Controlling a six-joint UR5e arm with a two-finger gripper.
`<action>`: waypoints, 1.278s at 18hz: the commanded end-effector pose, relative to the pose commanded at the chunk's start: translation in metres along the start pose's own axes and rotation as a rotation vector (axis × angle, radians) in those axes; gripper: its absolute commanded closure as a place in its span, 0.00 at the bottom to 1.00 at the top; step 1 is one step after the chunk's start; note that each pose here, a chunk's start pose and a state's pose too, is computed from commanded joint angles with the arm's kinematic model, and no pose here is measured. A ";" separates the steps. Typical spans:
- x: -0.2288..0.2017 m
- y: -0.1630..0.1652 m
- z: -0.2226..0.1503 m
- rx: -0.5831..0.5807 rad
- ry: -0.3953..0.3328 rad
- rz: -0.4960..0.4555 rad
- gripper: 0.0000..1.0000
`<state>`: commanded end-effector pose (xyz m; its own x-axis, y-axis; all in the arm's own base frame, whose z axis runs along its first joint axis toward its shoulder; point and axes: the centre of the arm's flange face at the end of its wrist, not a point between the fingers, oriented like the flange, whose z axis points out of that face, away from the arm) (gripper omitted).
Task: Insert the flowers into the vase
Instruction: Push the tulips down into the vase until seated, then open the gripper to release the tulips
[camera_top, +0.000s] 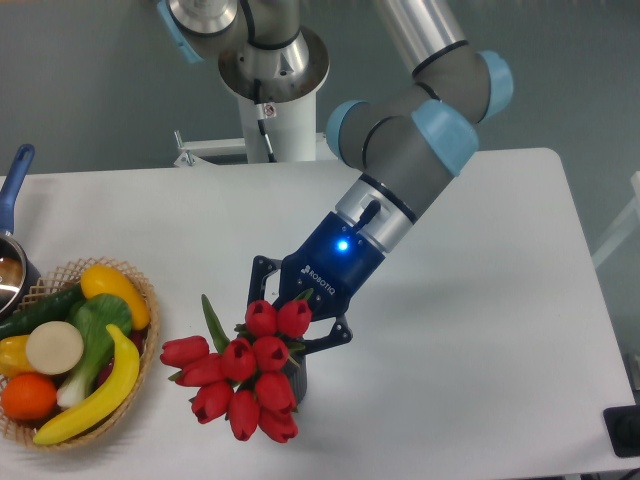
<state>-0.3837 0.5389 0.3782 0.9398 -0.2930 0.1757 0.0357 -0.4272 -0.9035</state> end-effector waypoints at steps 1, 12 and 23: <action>0.001 0.005 0.003 -0.004 0.005 -0.004 0.65; 0.005 0.064 0.001 -0.036 0.016 -0.050 0.00; 0.007 0.093 -0.081 -0.052 -0.135 -0.124 0.00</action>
<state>-0.4016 0.4278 0.3275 0.9665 -0.1198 0.2270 0.1393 -0.4978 -0.8560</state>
